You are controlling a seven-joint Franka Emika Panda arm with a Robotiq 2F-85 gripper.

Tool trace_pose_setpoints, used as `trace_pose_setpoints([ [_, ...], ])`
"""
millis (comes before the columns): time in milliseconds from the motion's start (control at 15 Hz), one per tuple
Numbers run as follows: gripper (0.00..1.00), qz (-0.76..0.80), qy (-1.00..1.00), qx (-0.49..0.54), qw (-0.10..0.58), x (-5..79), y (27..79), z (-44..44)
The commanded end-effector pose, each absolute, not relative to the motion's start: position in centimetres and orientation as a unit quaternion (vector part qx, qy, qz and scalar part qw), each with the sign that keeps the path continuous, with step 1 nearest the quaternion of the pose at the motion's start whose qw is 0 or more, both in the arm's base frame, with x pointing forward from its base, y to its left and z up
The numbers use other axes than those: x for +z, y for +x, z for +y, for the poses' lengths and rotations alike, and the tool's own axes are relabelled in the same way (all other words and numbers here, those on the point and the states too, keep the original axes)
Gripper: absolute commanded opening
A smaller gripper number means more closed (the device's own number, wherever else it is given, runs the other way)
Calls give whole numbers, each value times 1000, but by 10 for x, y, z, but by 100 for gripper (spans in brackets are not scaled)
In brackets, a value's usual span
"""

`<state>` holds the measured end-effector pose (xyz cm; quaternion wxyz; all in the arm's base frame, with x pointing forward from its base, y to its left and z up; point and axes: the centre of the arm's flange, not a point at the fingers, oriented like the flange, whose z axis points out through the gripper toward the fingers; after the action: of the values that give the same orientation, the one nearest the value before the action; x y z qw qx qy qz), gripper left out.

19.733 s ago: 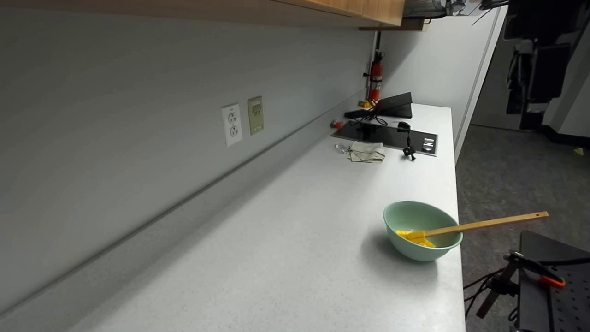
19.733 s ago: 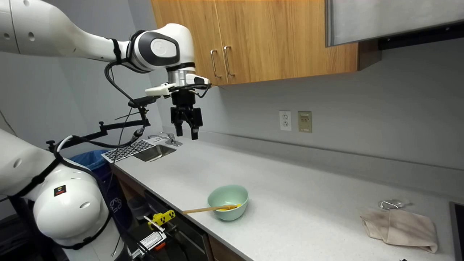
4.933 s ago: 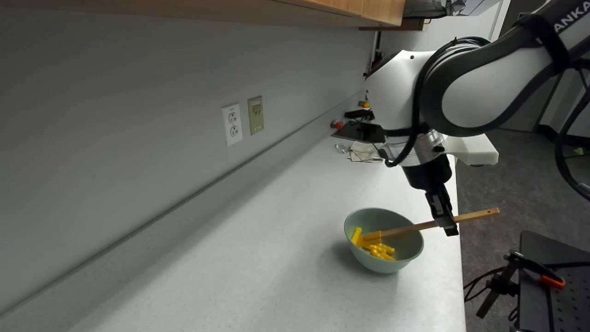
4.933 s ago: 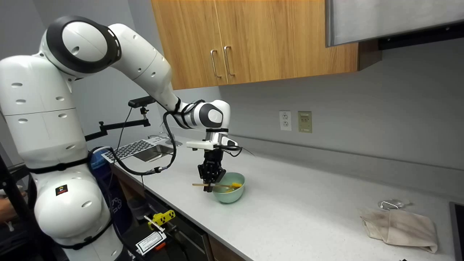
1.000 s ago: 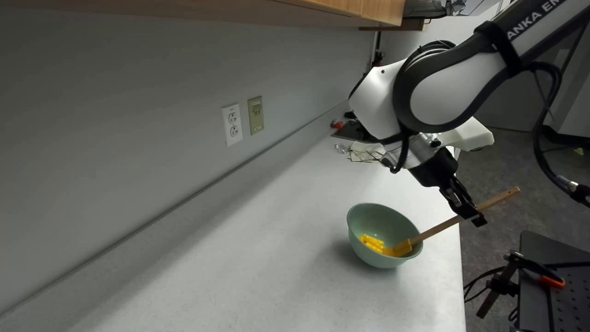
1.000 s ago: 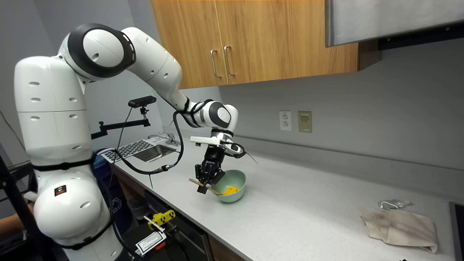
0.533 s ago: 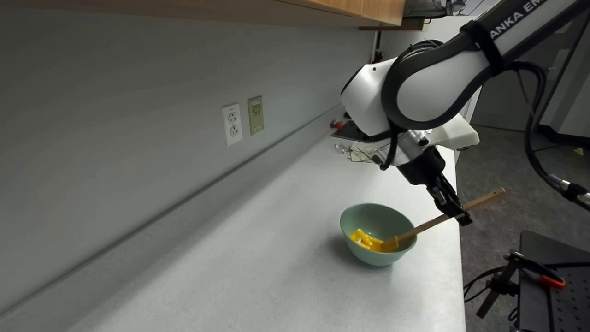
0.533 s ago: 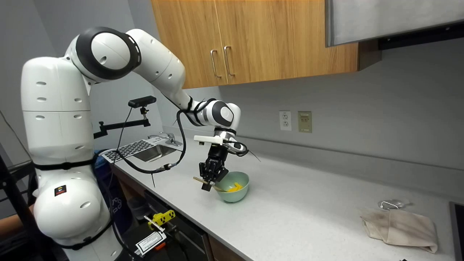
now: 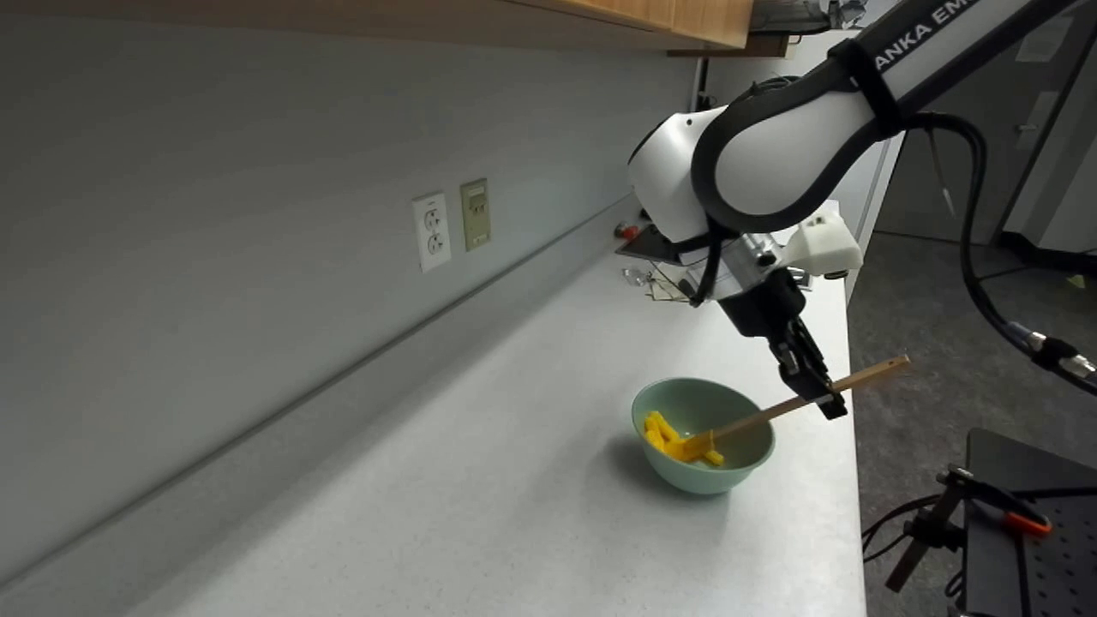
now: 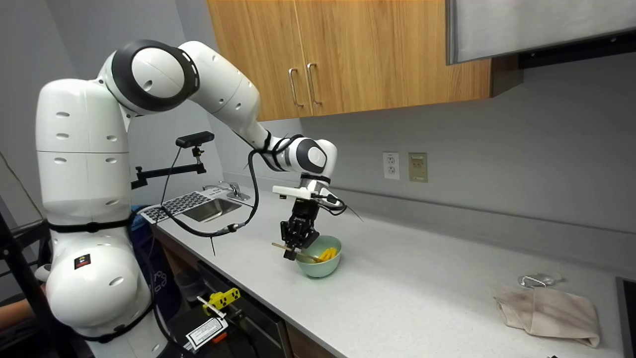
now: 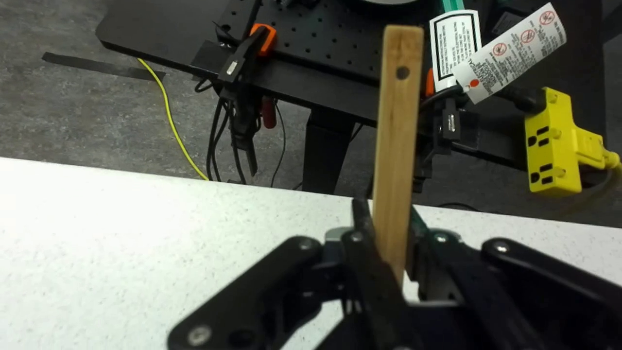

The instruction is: Use the wooden spoon to mix in the bowl

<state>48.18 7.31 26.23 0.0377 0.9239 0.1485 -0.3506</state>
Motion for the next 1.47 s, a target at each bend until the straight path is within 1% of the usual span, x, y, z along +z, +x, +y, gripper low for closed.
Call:
trace_pose_setpoints([
  [0, 4, 123, 940, -316, 18, 260, 491, 61],
  [400, 4, 108, 958, -267, 1, 269, 492, 46],
  [800, 4, 102, 969, -225, -31, 293, 484, 47],
  [1067, 4, 112, 966, -228, -41, 310, 473, 50],
  [1400, 4, 118, 962, -244, -33, 303, 461, 49],
])
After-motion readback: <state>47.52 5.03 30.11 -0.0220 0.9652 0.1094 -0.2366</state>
